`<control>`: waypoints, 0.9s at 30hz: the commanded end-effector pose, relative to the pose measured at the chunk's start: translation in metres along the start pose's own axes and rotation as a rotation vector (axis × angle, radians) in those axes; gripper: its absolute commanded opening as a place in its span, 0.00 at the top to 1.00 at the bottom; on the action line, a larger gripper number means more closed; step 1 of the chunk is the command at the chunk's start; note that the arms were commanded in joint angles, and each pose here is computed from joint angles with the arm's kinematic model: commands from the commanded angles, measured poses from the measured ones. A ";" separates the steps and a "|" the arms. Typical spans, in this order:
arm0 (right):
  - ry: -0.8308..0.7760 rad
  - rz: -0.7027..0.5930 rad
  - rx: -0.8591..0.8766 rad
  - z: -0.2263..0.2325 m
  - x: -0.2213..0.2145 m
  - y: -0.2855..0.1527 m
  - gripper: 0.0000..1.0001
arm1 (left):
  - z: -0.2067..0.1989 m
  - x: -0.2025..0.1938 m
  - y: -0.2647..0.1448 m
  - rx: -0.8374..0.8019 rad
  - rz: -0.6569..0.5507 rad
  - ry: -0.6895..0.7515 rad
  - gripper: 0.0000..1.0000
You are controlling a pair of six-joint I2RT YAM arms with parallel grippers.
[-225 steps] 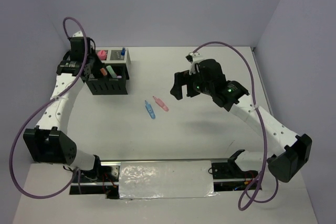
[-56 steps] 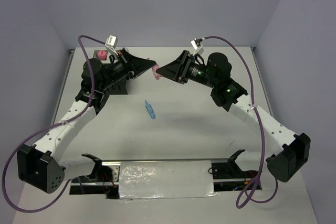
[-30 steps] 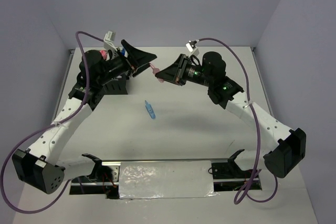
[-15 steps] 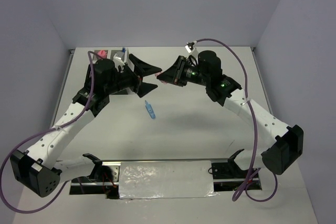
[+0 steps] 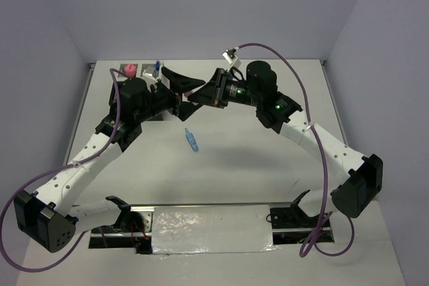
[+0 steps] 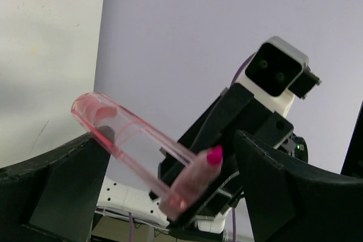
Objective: Sort the stationery into containers
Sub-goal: Close the pen cap on the pen.
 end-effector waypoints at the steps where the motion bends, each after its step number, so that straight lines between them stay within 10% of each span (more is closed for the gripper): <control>1: -0.070 -0.018 0.113 0.033 0.008 -0.008 1.00 | -0.014 0.005 0.000 -0.079 -0.052 0.055 0.01; 15: -0.055 0.000 0.020 0.022 -0.005 -0.019 1.00 | -0.041 0.029 -0.018 -0.146 -0.177 0.220 0.05; 27: -0.057 0.001 0.002 0.018 -0.005 -0.018 1.00 | -0.045 0.028 -0.025 -0.171 -0.194 0.275 0.54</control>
Point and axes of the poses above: each gripper's point midway between its finger pads, its own y axis out along the fingers, its own z axis along the line the jaws close on, x = y × z, the point moved 9 cm from there along -y, back along the fingers, and after that the axes turned 1 degree about y, right-handed, at the moved point
